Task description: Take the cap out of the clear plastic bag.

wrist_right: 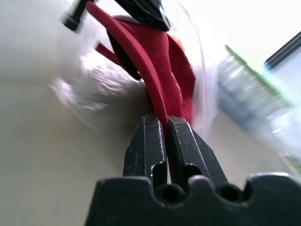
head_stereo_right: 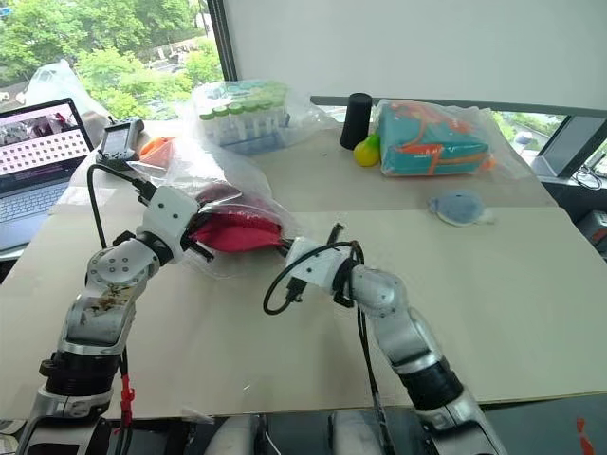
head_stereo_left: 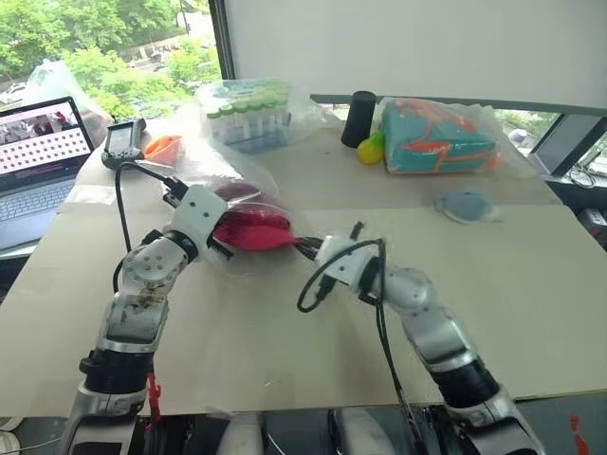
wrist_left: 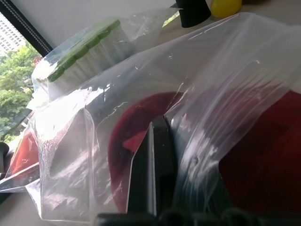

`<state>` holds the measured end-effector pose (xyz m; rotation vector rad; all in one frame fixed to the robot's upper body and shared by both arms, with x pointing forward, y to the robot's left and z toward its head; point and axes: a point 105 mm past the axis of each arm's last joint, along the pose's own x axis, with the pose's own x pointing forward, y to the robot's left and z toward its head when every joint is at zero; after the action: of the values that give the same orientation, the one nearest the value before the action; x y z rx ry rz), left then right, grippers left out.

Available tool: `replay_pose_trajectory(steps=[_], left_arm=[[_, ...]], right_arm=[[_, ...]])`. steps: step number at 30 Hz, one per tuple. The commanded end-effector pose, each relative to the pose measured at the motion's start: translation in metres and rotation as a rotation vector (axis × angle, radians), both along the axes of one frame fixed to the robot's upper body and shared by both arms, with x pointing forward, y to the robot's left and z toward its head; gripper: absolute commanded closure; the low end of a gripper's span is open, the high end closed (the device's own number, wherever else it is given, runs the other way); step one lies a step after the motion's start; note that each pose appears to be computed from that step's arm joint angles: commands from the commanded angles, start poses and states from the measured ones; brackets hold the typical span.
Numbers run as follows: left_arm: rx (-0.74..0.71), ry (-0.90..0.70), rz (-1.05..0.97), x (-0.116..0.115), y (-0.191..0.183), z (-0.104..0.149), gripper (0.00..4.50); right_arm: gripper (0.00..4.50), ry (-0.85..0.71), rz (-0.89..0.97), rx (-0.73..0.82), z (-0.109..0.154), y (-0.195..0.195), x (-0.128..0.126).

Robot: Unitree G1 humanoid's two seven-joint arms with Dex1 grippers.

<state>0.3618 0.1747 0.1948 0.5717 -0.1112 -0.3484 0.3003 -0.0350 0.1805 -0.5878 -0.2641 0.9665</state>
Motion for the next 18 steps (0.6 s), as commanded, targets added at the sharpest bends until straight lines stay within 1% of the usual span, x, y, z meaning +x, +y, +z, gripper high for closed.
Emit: replay_pose_trajectory(steps=[1, 6, 11, 15, 16, 18], left_arm=[[0.005, -0.049, -0.01, 0.0, -0.003, 0.01, 4.5], [0.008, -0.054, -0.019, 0.0, -0.005, 0.01, 4.5], [0.006, -0.06, -0.024, 0.0, -0.006, 0.01, 4.5], [0.009, -0.063, -0.024, 0.0, -0.006, 0.01, 4.5], [0.01, -0.063, -0.024, -0.001, -0.006, 0.01, 4.5], [0.011, -0.064, -0.022, -0.001, -0.006, 0.01, 4.5]], right_arm=[[4.44, 0.176, 0.128, 0.119, 0.024, -0.004, -0.025], [4.44, 0.328, 0.178, 0.194, 0.037, -0.022, -0.032], [4.44, 0.435, 0.245, 0.353, 0.063, -0.039, -0.036], [4.44, 0.493, 0.364, 0.444, 0.084, -0.054, -0.051], [4.44, 0.497, 0.375, 0.454, 0.088, -0.059, -0.053], [4.44, 0.482, 0.34, 0.482, 0.097, -0.07, -0.048]])
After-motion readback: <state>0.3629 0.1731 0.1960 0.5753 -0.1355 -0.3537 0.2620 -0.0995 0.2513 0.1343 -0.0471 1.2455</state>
